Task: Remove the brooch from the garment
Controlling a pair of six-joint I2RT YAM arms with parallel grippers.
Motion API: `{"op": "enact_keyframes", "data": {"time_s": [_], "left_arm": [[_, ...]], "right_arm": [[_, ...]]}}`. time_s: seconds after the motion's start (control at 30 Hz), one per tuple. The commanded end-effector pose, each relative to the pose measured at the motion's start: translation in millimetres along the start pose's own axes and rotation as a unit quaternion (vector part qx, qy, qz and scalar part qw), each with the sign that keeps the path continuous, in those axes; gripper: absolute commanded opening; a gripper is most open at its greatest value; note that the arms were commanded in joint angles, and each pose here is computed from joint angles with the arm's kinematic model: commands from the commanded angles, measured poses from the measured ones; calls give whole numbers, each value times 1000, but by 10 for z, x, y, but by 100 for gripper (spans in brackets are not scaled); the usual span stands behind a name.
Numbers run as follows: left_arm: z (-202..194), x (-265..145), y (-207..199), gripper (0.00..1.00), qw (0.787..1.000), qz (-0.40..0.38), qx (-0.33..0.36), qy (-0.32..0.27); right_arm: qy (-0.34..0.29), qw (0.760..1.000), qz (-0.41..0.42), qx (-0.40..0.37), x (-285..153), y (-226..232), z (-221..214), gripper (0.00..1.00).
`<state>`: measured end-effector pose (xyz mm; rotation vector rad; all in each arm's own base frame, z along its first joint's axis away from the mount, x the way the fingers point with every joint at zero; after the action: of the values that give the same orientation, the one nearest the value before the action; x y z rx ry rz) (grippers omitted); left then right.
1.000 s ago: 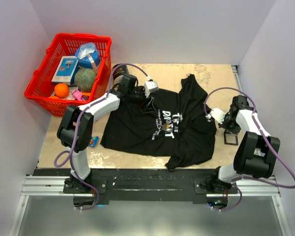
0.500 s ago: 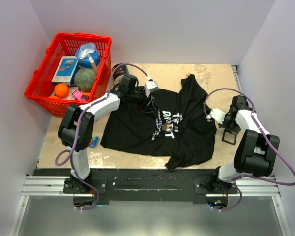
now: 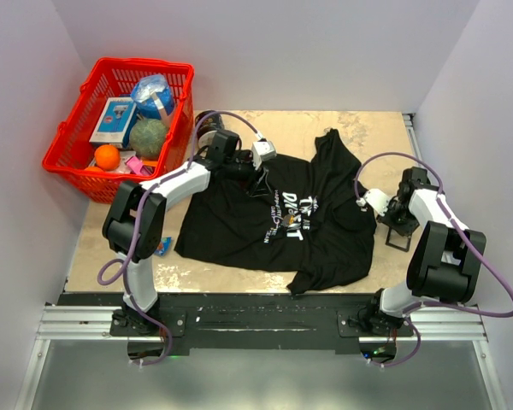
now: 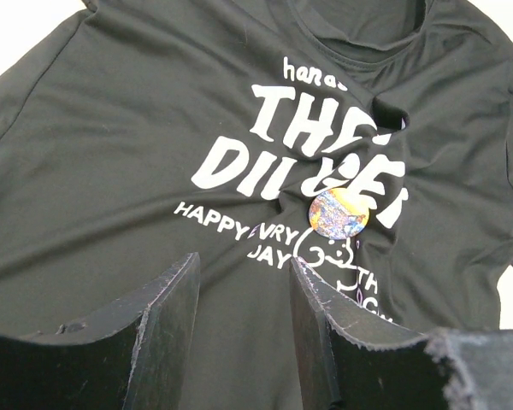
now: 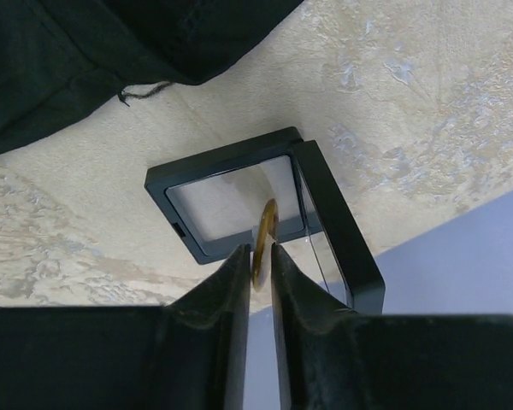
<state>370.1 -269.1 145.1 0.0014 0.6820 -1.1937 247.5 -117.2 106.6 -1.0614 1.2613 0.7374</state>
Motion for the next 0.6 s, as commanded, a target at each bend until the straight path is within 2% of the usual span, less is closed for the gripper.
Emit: {"op": "enact_keyframes", "data": {"time_s": [0.0, 0.13, 0.3, 0.4, 0.43, 0.47, 0.53, 0.57], "left_arm": [[219, -11, 11, 50, 999, -8, 22, -31], [206, -11, 8, 50, 999, -9, 21, -29], [218, -8, -3, 50, 999, -11, 23, -30], [225, -22, -15, 50, 999, -12, 24, -29], [223, -28, -20, 50, 999, -12, 24, -27], [221, -33, -27, 51, 999, -14, 23, -26], [236, -54, -40, 52, 999, -13, 22, -25], [251, -61, -47, 52, 999, -13, 21, -25]], "right_arm": [[-15, 1000, -10, 9, -58, 7, 23, 24], [-26, 1000, -6, 14, -132, 26, 46, 35], [-65, 997, 20, 35, -303, 73, 146, 38], [-121, 990, 27, 71, -568, -15, 297, 45], [-164, 982, 47, 80, -754, -11, 405, 48], [-187, 977, 60, 84, -840, -10, 462, 58], [-230, 964, 75, 111, -1093, -88, 586, 69], [-265, 953, 79, 125, -1184, -140, 684, 92]]}}
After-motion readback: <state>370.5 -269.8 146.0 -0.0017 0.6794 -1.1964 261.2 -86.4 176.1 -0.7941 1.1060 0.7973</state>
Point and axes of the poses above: each gripper's point midway between its finger pads, its own x axis out along the fingers, its own y axis along the line the jaws close on, z = x × y, the point moved 6 cm from there along -x, back along the fingers, and after that the axes turned 12 degrees about -x, right-handed, at the moved point
